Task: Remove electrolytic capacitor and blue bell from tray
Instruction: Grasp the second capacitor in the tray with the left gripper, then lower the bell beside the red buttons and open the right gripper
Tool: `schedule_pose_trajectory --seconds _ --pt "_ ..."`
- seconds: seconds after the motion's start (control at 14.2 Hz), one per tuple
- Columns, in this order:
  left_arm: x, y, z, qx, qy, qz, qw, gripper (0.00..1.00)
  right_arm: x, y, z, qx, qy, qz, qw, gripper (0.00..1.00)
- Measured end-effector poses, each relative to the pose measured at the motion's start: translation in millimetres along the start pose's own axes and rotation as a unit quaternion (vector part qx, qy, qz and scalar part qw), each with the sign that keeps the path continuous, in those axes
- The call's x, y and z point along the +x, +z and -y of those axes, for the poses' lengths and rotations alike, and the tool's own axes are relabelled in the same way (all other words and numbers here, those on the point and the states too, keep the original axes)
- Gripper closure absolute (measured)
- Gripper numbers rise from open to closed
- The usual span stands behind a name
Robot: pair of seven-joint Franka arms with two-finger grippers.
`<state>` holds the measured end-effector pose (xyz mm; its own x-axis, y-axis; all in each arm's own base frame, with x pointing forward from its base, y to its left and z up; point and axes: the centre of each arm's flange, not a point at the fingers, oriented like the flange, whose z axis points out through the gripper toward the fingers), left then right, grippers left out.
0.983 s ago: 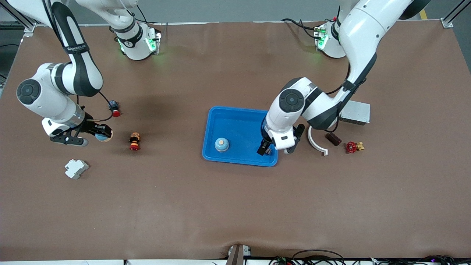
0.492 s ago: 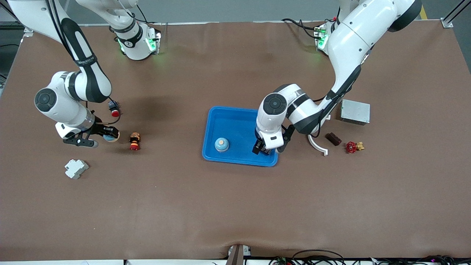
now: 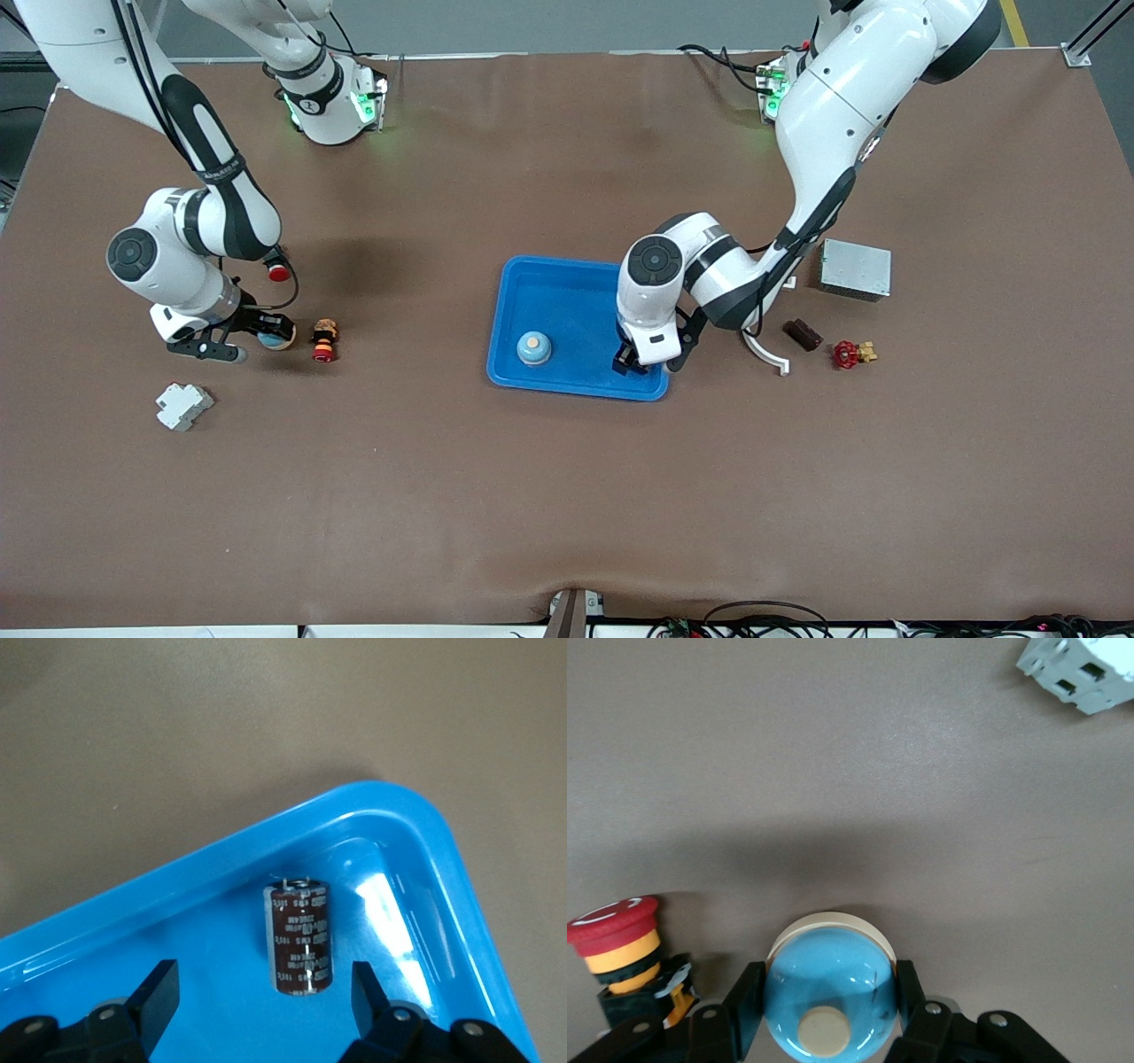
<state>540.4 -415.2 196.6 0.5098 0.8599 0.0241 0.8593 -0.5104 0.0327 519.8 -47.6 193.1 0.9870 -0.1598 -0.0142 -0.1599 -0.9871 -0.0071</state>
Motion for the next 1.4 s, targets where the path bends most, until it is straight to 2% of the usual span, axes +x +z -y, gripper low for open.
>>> schedule_pose_trajectory --seconds 0.49,0.63,0.7,0.77,0.98,1.05,1.19,1.26,1.4 --pt "12 13 -1 -0.007 -0.001 -0.006 1.000 0.18 0 10 -8 0.001 0.009 -0.002 1.000 0.37" --pt "12 17 -1 -0.006 -0.001 -0.005 1.000 0.21 0 12 -12 0.002 0.015 -0.002 1.000 0.23" --pt "12 17 -1 -0.007 0.000 -0.005 1.000 0.21 0 13 -13 0.002 0.016 -0.001 1.000 0.11" --pt "12 16 -2 -0.009 0.000 -0.005 1.000 0.25 0 14 -13 0.002 0.017 -0.001 1.000 0.02" --pt "12 12 -6 -0.016 0.001 -0.006 1.000 0.60 2 12 -11 0.003 0.014 -0.004 1.000 0.00" --pt "12 9 -7 -0.019 0.000 -0.006 1.000 0.67 5 9 -9 0.004 0.010 -0.009 1.000 0.00" --pt "13 0 -12 -0.027 -0.001 -0.007 1.000 0.67 17 -7 -3 0.006 -0.004 -0.016 1.000 0.00" --pt "14 -9 -15 -0.033 -0.002 -0.009 0.999 0.67 26 -20 1 0.007 -0.011 -0.003 1.000 0.00" --pt "18 -39 -23 -0.050 -0.008 -0.013 0.999 0.67 49 -62 14 0.009 -0.022 0.040 0.999 0.00"
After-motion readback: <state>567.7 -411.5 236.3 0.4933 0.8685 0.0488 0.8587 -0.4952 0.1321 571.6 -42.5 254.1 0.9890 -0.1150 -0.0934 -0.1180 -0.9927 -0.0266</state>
